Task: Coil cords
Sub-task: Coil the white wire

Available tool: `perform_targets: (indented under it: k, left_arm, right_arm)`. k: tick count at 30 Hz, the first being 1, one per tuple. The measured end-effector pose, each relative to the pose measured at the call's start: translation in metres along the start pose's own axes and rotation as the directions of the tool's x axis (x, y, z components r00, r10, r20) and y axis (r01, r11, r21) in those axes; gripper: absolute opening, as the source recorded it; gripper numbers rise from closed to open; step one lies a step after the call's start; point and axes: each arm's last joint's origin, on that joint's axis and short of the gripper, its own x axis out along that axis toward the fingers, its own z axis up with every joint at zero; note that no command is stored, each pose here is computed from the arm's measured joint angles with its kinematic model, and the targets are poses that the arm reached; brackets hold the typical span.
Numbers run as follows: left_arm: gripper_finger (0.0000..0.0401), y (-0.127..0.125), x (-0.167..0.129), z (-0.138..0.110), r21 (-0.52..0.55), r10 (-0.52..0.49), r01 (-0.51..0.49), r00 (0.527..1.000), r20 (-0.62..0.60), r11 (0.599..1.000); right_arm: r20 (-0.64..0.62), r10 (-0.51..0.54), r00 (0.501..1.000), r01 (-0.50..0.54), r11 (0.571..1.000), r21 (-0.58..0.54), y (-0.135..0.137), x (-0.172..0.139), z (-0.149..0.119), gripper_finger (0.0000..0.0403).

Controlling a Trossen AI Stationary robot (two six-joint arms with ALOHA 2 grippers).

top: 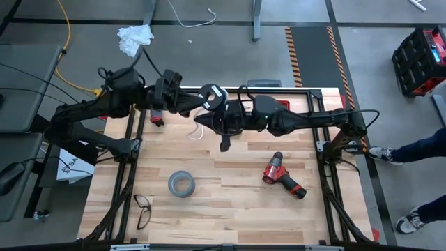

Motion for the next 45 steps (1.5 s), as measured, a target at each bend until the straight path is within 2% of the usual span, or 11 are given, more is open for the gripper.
perform_targets:
  k: [9,16,23,28,34,37,41,45]
  left_arm:
    - [0.0001,-0.006,-0.008,0.006,0.088,-0.019,0.012,0.996,0.081,0.996]
    - [0.0001,-0.013,-0.020,0.006,0.102,-0.016,0.007,0.996,0.093,0.995]
    - [0.0001,-0.013,-0.042,0.002,0.140,0.112,-0.125,0.989,0.098,0.982]
    - [0.0001,-0.013,-0.047,0.009,0.180,0.129,-0.160,0.976,0.175,0.971]
    - [0.0001,-0.004,-0.037,0.021,0.191,0.143,-0.187,0.964,0.222,0.964]
    - [0.0001,0.000,-0.028,0.027,0.191,0.119,-0.168,0.962,0.244,0.967]
    - [0.0001,0.000,-0.016,0.034,0.190,0.029,-0.083,0.962,0.272,0.978]
    - [0.0001,0.005,-0.004,0.037,0.129,-0.015,-0.019,0.967,0.256,0.991]
  right_arm:
    - [-0.030,0.059,0.998,-0.059,0.998,0.011,0.019,0.000,-0.003,0.0000]
    - [-0.076,0.047,0.996,-0.048,0.999,-0.006,0.015,-0.003,-0.002,0.0000]
    - [-0.072,0.019,0.997,-0.023,0.998,-0.052,0.014,-0.017,0.018,0.0000]
    - [-0.069,0.028,0.997,-0.031,0.999,-0.040,0.018,-0.016,0.017,0.0000]
    - [-0.050,0.029,0.998,-0.031,0.999,-0.041,0.019,-0.014,0.017,0.0000]
    - [-0.051,0.027,0.998,-0.029,0.998,-0.049,0.019,-0.014,0.017,0.0000]
    - [-0.062,0.025,0.998,-0.028,0.998,-0.056,0.019,-0.013,0.014,0.0000]
    - [-0.059,0.011,0.998,-0.015,0.998,-0.060,0.018,-0.011,0.011,0.0000]
